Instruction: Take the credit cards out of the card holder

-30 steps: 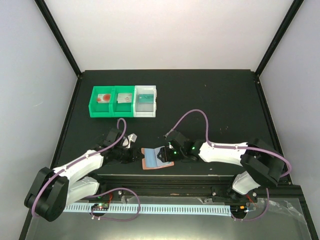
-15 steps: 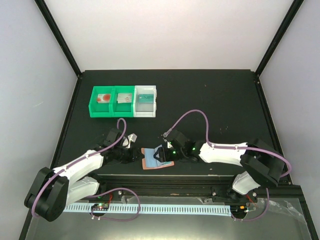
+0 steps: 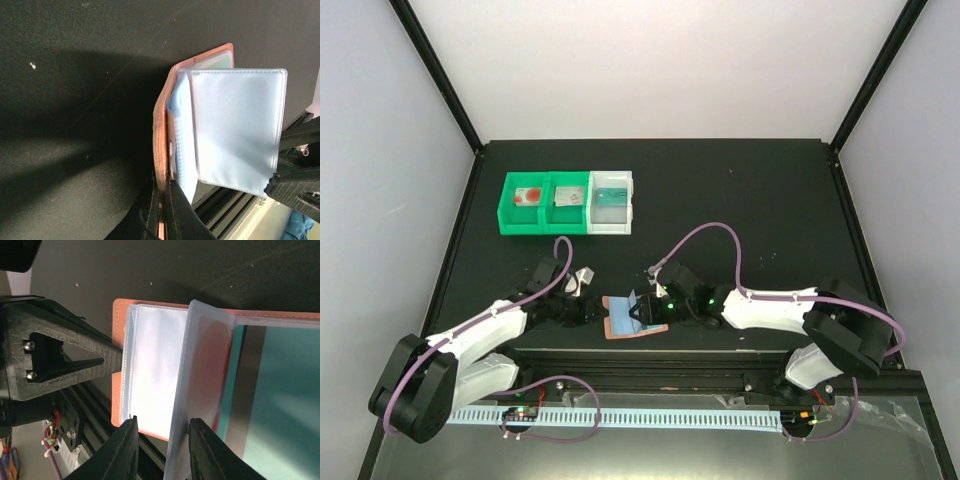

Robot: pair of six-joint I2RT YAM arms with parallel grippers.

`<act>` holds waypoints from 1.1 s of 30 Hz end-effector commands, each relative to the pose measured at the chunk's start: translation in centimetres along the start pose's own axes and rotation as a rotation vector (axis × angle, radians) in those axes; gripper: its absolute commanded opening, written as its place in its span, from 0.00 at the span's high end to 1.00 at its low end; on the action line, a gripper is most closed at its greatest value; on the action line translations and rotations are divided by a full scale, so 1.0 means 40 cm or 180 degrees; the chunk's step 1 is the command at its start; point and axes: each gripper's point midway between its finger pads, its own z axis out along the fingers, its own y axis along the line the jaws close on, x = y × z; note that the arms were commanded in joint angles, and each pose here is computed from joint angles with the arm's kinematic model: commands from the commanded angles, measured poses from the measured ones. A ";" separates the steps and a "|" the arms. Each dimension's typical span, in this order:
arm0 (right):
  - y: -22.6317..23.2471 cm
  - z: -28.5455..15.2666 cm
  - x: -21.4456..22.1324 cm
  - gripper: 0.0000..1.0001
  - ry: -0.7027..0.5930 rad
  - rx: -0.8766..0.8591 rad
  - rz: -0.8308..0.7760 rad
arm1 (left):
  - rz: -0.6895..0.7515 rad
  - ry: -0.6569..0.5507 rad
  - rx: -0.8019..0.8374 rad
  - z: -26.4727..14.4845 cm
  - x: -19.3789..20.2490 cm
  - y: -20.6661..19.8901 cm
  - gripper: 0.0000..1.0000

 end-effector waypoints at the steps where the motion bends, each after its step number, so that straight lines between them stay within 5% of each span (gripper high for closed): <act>1: 0.038 -0.013 -0.019 0.71 -0.0090 -0.0215 -0.0016 | 0.0024 -0.0020 -0.0012 -0.002 0.001 0.002 0.96; 17: 0.013 0.007 -0.006 0.89 -0.0033 -0.0154 0.0062 | 0.0025 -0.0016 -0.0012 -0.002 0.001 0.002 0.96; 26: -0.033 0.008 -0.004 0.70 0.0006 0.0220 0.0056 | 0.0026 -0.0025 -0.0017 -0.003 0.001 0.002 0.95; 33: -0.062 -0.012 -0.015 0.65 -0.0070 0.0509 -0.0025 | 0.0025 -0.0026 -0.0017 -0.003 0.002 0.003 0.95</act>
